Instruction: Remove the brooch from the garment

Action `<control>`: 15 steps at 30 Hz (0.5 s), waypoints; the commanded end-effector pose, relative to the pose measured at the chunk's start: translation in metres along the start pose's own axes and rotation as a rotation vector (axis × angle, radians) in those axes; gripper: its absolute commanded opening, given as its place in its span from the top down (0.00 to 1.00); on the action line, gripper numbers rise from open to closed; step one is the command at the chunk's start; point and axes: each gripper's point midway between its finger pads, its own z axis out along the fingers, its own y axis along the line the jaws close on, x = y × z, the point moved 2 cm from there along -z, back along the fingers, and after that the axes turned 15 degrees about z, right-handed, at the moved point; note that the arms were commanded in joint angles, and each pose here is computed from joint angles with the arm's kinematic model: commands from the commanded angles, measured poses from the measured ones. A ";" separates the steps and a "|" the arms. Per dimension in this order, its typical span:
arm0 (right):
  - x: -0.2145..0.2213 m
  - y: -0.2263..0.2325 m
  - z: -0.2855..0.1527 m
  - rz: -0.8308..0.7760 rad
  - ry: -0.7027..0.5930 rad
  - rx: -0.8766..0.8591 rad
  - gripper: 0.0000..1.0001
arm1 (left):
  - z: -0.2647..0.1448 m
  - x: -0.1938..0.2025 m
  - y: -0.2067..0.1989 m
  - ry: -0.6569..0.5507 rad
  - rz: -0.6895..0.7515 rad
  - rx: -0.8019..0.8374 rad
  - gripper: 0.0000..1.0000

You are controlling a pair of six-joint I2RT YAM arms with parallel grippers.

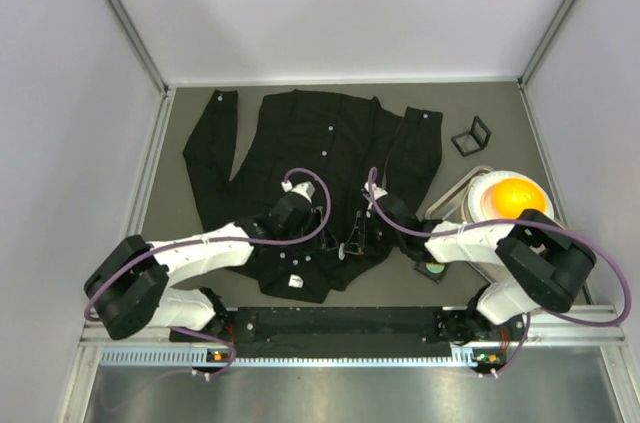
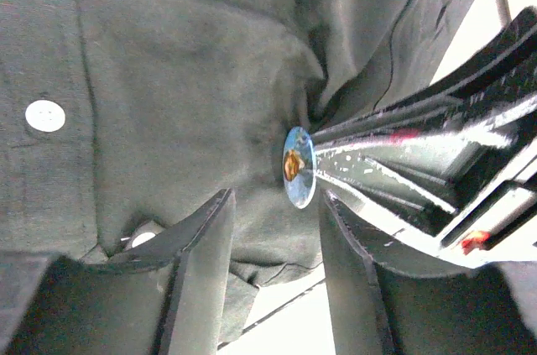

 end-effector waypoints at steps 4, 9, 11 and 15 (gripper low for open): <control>-0.009 0.020 -0.003 -0.123 -0.043 -0.045 0.91 | -0.001 -0.031 -0.021 0.039 -0.152 0.084 0.48; -0.005 0.020 -0.003 -0.136 -0.028 -0.052 0.91 | 0.009 -0.032 -0.028 0.101 -0.130 0.097 0.50; -0.003 0.020 -0.003 -0.148 -0.020 -0.049 0.91 | 0.011 -0.033 -0.030 0.103 -0.125 0.106 0.50; 0.000 0.021 -0.002 -0.155 -0.003 -0.055 0.92 | 0.016 -0.031 -0.029 0.121 -0.104 0.095 0.48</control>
